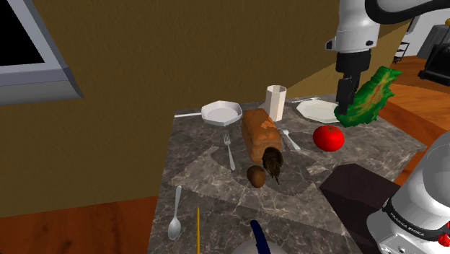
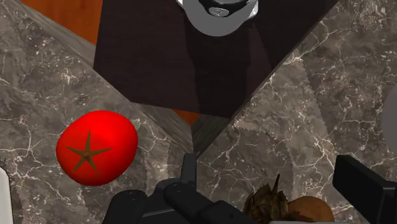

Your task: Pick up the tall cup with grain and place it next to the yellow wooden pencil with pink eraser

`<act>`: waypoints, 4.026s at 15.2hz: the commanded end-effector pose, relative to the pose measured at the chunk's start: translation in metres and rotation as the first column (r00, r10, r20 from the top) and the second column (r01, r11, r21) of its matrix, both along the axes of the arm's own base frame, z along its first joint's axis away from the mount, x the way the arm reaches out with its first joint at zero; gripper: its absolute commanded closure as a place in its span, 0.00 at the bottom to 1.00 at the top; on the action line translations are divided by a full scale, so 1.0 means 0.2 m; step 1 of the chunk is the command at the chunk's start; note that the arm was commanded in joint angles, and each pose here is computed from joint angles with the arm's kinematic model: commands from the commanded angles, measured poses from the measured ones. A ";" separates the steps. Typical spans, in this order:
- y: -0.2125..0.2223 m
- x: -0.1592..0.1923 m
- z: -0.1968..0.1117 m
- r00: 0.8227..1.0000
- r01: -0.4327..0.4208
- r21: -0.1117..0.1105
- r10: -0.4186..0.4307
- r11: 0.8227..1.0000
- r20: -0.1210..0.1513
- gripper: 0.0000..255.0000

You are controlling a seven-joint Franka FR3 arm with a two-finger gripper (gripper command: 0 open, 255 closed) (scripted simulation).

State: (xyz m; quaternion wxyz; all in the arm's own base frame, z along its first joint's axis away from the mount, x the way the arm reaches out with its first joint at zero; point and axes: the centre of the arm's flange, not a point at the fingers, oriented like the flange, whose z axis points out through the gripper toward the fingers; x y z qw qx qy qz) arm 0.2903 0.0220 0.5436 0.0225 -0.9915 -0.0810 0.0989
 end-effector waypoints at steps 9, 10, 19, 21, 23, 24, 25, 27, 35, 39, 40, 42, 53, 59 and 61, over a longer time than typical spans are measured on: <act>-0.21 0.41 -0.17 0.999 -0.002 -0.001 0.002 1.000 0.051 0.00; -0.23 0.46 -0.19 0.998 -0.002 -0.001 0.002 1.000 0.058 0.00; -0.47 0.94 -0.35 0.993 -0.003 -0.001 0.004 1.000 0.115 0.00; -0.52 1.05 -0.38 0.992 -0.004 -0.002 0.004 1.000 0.128 0.00; -0.57 1.15 -0.41 0.990 -0.004 -0.002 0.004 1.000 0.141 0.00; -0.60 1.21 -0.43 0.989 -0.004 -0.002 0.005 1.000 0.147 0.00; -0.62 1.26 -0.44 0.988 -0.005 -0.002 0.005 1.000 0.153 0.00; -0.68 1.37 -0.47 0.986 -0.005 -0.002 0.005 1.000 0.166 0.00; -0.88 1.80 -0.57 0.976 -0.006 -0.003 0.007 1.000 0.216 0.00; -0.88 1.81 -0.65 0.976 -0.006 -0.003 0.007 1.000 0.217 0.00; -0.88 1.81 -0.68 0.976 -0.006 -0.003 0.007 1.000 0.217 0.00; -0.88 1.81 -0.73 0.976 -0.006 -0.003 0.007 1.000 0.217 0.00; -0.88 1.81 -0.77 0.976 -0.006 -0.003 0.007 1.000 0.217 1.00; -0.88 1.82 -0.77 0.976 -0.006 -0.003 0.007 1.000 0.217 1.00; -0.88 1.81 -0.77 0.976 -0.006 -0.003 0.007 1.000 0.217 1.00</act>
